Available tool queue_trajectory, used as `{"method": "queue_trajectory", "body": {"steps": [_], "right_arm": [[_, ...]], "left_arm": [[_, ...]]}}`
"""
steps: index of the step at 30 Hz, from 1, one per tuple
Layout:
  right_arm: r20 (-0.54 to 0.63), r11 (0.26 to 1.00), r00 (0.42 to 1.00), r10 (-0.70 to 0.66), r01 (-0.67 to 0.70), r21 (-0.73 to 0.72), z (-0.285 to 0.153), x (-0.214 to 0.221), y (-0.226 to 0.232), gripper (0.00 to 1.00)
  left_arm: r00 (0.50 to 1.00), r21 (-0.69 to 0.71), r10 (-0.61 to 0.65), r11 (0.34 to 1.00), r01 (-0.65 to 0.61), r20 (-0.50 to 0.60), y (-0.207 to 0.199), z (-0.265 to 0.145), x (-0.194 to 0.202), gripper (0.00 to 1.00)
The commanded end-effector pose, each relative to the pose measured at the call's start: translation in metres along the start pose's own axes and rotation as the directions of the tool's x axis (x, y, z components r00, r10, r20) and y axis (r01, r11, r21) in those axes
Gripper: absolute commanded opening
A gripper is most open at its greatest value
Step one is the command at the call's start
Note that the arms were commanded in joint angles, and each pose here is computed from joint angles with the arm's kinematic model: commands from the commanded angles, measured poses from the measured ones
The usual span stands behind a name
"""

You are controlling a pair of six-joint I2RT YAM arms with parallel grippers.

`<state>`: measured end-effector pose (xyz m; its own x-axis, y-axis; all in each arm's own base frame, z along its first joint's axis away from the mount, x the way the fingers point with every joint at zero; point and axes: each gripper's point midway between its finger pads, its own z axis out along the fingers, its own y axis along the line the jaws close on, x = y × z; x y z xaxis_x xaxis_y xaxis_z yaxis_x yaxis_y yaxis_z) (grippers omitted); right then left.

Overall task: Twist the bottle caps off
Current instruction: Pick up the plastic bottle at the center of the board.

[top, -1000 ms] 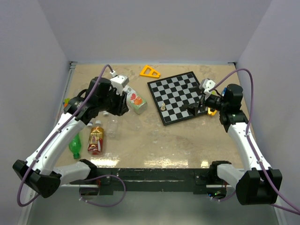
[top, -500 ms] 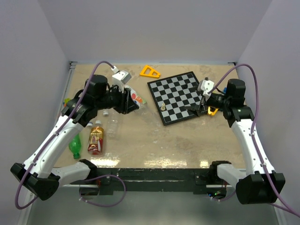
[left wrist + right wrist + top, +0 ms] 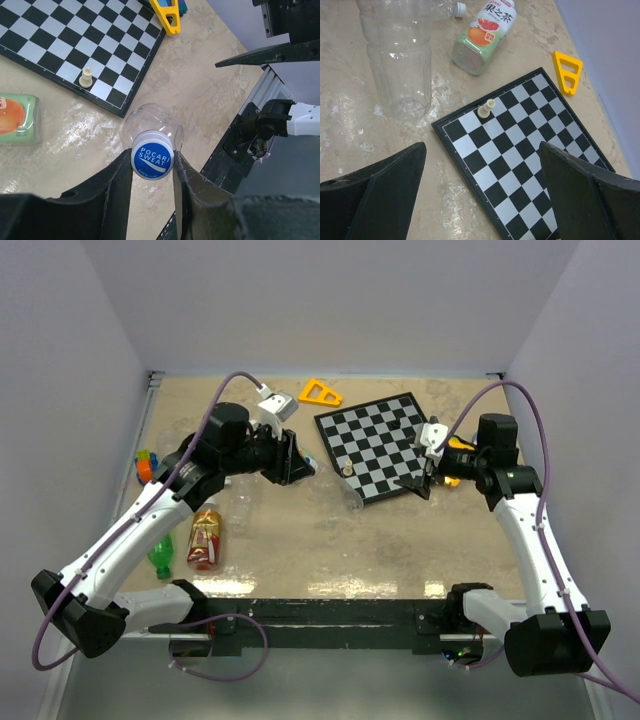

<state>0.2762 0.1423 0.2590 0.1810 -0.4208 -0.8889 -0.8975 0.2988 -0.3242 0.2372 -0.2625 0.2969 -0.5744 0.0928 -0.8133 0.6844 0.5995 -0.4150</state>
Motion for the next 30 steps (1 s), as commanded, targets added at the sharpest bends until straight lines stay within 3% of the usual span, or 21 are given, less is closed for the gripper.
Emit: {"method": "queue_trajectory", "body": {"steps": [1,30], "right_arm": [[-0.015,0.998,0.998,-0.068,0.068,0.018,-0.008,-0.012,-0.003,0.98],[0.14,0.988,0.988,0.057,-0.036,-0.15,0.046,-0.052,0.037,0.98]], "left_arm": [[0.996,0.019,0.001,1.0,-0.003,0.085,-0.006,0.007,-0.02,0.0],[0.972,0.118,-0.063,0.992,0.037,0.225,-0.034,0.047,-0.047,0.0]]}}
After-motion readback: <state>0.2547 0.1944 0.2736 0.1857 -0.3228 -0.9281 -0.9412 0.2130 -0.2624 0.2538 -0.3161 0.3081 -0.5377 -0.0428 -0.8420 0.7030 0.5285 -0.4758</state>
